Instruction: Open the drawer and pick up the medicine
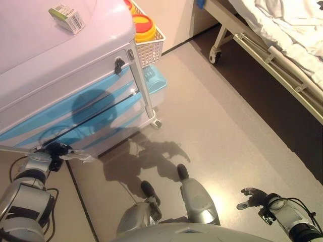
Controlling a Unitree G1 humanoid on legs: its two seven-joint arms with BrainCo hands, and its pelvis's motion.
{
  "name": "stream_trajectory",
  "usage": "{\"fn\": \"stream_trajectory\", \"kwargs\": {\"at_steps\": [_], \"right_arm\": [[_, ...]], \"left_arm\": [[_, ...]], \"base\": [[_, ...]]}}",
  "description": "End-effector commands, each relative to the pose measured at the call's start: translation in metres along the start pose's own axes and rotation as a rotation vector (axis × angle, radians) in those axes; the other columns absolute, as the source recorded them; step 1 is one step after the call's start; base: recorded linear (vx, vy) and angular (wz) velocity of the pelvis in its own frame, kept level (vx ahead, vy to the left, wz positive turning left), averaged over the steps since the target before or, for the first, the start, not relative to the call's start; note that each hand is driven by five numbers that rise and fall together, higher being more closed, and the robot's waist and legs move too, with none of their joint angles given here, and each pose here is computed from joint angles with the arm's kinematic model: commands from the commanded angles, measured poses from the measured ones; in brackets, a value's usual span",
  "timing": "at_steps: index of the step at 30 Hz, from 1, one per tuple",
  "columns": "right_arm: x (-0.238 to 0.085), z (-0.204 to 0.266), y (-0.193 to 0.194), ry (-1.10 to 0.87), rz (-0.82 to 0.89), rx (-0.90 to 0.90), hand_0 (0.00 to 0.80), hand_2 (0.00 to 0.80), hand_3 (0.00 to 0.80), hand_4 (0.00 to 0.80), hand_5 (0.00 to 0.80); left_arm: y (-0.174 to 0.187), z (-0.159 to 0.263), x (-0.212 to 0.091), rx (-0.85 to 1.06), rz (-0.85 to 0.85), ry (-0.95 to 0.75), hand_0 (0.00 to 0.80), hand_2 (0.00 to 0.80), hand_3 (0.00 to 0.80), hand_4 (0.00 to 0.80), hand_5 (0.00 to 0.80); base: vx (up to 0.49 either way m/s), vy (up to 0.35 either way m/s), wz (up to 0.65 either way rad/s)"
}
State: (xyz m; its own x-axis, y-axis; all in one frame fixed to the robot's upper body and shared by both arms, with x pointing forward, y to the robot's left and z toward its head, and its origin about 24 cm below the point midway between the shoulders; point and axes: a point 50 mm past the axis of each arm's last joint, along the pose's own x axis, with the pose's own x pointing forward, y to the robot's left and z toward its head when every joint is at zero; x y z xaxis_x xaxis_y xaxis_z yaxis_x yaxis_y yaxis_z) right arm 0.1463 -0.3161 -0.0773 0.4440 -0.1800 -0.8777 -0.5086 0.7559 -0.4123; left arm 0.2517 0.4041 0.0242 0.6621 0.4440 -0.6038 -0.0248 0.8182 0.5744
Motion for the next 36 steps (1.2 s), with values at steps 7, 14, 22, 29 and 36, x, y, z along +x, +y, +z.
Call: {"fn": "stream_trajectory", "kwargs": {"at_steps": [7, 14, 22, 29, 36], "right_arm": [[-0.001, -0.004, 0.003, 0.003, -0.018, 0.009, 0.000, 0.000, 0.000, 0.000, 0.000], [0.002, 0.005, 0.008, -0.036, -0.026, 0.031, 0.000, 0.000, 0.000, 0.000, 0.000], [0.004, 0.008, 0.011, -0.058, -0.028, 0.040, 0.000, 0.000, 0.000, 0.000, 0.000], [0.004, 0.018, 0.015, -0.108, -0.025, 0.053, 0.000, 0.000, 0.000, 0.000, 0.000], [0.002, 0.024, 0.023, -0.179, -0.001, 0.109, 0.000, 0.000, 0.000, 0.000, 0.000]], "left_arm": [[0.064, 0.019, -0.017, -0.134, 0.190, -0.067, 0.000, 0.000, 0.000, 0.000, 0.000], [0.074, 0.043, -0.021, -0.151, 0.202, -0.134, 0.000, 0.000, 0.000, 0.000, 0.000], [0.066, 0.059, -0.019, -0.075, 0.208, -0.192, 0.000, 0.000, 0.000, 0.000, 0.000], [0.059, 0.080, -0.019, -0.225, 0.118, -0.303, 0.000, 0.000, 0.000, 0.000, 0.000], [-0.007, 0.077, -0.012, -0.300, -0.264, -0.405, 0.000, 0.000, 0.000, 0.000, 0.000]], "base": [[-0.002, 0.004, 0.00], [-0.008, -0.006, 0.01], [-0.006, -0.032, 0.02], [-0.036, -0.053, 0.02], [-0.016, -0.086, 0.05]]}}
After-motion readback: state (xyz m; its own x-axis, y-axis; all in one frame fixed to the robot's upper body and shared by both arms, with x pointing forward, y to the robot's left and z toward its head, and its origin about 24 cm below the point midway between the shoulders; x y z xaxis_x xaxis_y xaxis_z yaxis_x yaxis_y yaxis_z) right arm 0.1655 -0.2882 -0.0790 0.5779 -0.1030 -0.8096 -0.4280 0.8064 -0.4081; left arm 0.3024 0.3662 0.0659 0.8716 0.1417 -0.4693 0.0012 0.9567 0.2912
